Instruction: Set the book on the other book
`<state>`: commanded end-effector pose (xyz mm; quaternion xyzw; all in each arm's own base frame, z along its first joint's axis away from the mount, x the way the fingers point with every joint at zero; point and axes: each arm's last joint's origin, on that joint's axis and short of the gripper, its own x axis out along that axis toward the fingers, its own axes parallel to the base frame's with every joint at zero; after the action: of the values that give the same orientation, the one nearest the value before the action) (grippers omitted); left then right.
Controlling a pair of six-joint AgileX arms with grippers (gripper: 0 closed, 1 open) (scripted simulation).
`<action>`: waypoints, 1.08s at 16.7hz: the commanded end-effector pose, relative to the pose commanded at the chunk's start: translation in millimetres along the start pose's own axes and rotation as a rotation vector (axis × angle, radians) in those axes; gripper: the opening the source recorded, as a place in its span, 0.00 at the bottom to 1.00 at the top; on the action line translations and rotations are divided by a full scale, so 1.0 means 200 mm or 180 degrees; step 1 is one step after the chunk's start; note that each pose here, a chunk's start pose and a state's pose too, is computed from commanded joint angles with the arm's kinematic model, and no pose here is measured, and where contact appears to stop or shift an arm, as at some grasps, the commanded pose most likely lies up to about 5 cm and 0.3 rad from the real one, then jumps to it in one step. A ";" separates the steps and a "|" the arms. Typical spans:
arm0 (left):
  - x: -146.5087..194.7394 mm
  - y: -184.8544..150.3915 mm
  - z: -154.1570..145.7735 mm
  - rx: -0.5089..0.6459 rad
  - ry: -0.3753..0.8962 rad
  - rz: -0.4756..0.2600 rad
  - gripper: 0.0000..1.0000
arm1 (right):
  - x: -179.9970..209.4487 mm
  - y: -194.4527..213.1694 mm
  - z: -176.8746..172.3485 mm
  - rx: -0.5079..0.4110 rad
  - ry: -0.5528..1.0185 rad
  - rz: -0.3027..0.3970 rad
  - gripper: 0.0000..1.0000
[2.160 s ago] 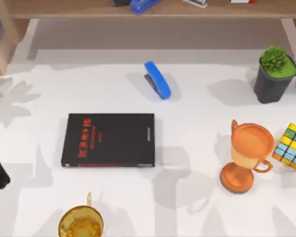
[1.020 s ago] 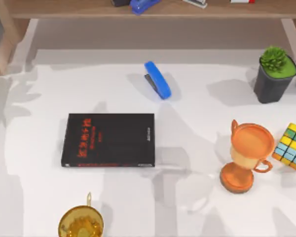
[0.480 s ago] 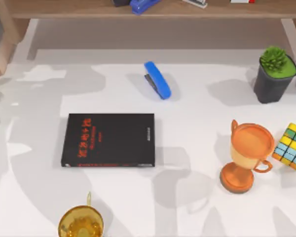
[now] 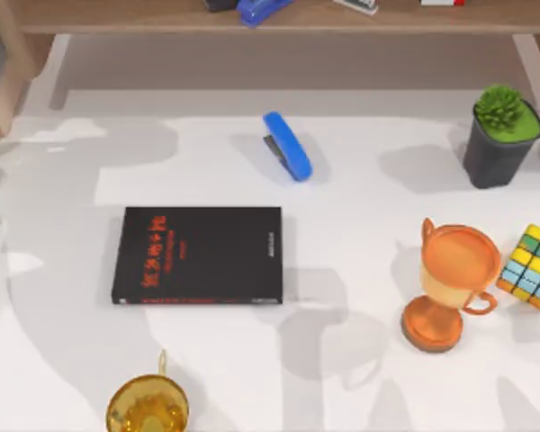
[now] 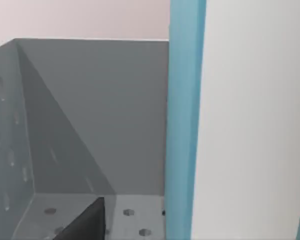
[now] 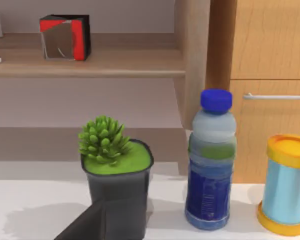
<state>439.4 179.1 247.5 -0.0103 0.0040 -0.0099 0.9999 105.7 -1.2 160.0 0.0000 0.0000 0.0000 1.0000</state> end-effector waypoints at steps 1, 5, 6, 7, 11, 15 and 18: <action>0.01 0.00 0.00 0.0002 -0.0006 0.0004 1.00 | 0.00 0.00 0.00 0.0000 0.0000 0.0000 1.00; 0.10 0.01 0.00 0.0004 -0.0011 0.0009 1.00 | 0.00 0.00 0.00 0.0000 0.0000 0.0000 1.00; 0.12 0.01 0.00 0.0004 -0.0010 0.0008 1.00 | 0.00 0.00 0.00 0.0000 0.0000 0.0000 1.00; 0.13 0.01 0.00 0.0004 -0.0010 0.0008 1.00 | 0.00 0.00 0.00 0.0000 0.0000 0.0000 1.00; 0.15 0.01 0.00 0.0004 -0.0010 0.0009 1.00 | 0.00 0.00 0.00 0.0000 0.0000 0.0000 1.00; 0.15 0.01 0.00 0.0004 -0.0010 0.0009 0.77 | 0.00 0.00 0.00 0.0000 0.0000 0.0000 1.00; 0.15 0.01 0.00 0.0004 -0.0010 0.0009 0.55 | 0.00 0.00 0.00 0.0000 0.0000 0.0000 1.00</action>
<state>468.7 181.0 247.7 -0.0097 0.0024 -0.0085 0.9999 105.7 -1.2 160.0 0.0000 0.0000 0.0000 1.0000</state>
